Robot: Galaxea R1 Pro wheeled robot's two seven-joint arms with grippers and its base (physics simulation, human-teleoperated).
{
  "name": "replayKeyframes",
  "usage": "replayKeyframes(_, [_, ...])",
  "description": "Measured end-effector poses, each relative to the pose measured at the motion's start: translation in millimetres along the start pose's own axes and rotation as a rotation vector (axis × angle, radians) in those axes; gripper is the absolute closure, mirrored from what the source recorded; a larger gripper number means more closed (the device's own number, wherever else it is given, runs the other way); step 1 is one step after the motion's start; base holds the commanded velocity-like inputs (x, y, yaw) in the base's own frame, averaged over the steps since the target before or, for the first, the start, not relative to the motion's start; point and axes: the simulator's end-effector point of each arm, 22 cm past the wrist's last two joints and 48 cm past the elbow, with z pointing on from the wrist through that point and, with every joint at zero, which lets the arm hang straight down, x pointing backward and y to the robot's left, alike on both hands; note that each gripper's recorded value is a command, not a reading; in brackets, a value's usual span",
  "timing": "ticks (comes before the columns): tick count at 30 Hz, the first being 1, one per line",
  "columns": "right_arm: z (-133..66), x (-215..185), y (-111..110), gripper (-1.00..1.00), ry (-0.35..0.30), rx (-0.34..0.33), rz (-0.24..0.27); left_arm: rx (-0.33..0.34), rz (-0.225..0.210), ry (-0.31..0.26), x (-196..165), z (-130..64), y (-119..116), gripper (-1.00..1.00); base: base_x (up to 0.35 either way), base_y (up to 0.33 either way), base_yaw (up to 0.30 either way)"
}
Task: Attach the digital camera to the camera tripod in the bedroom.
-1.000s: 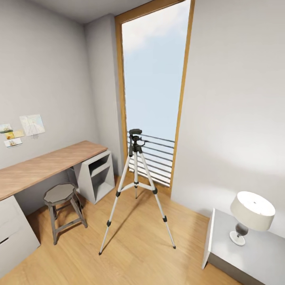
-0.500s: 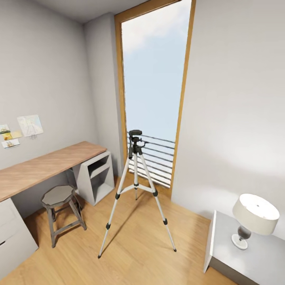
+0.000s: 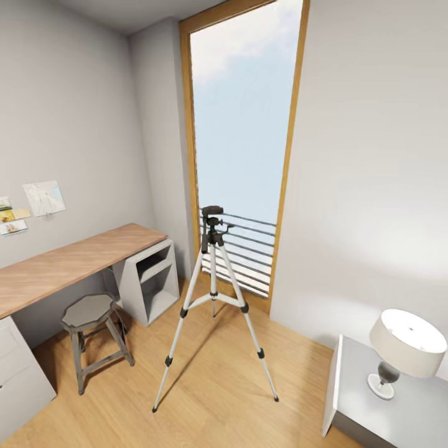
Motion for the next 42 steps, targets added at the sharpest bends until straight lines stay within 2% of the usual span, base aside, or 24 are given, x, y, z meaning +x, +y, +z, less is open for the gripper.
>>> replayKeyframes(12, [0.9, 1.6, 6.9, -1.0, 0.01, -0.007, 0.0, 0.0, 0.0, 0.0, 0.0, 0.0, 0.0, 1.0, 0.093, 0.0, 0.0])
replayKeyframes(25, [1.7, 6.2, 1.1, -1.0, 0.017, 0.002, 0.0, -0.008, 0.001, 0.012, 5.1, 2.0, 3.1, 1.0, 0.09, 0.0, 0.0])
replayKeyframes(42, [4.2, 16.9, 1.8, -1.0, 0.045, -0.001, 0.002, -0.022, 0.002, 0.035, 14.4, 5.5, 8.9, 1.0, 0.008, 0.0, 0.0])
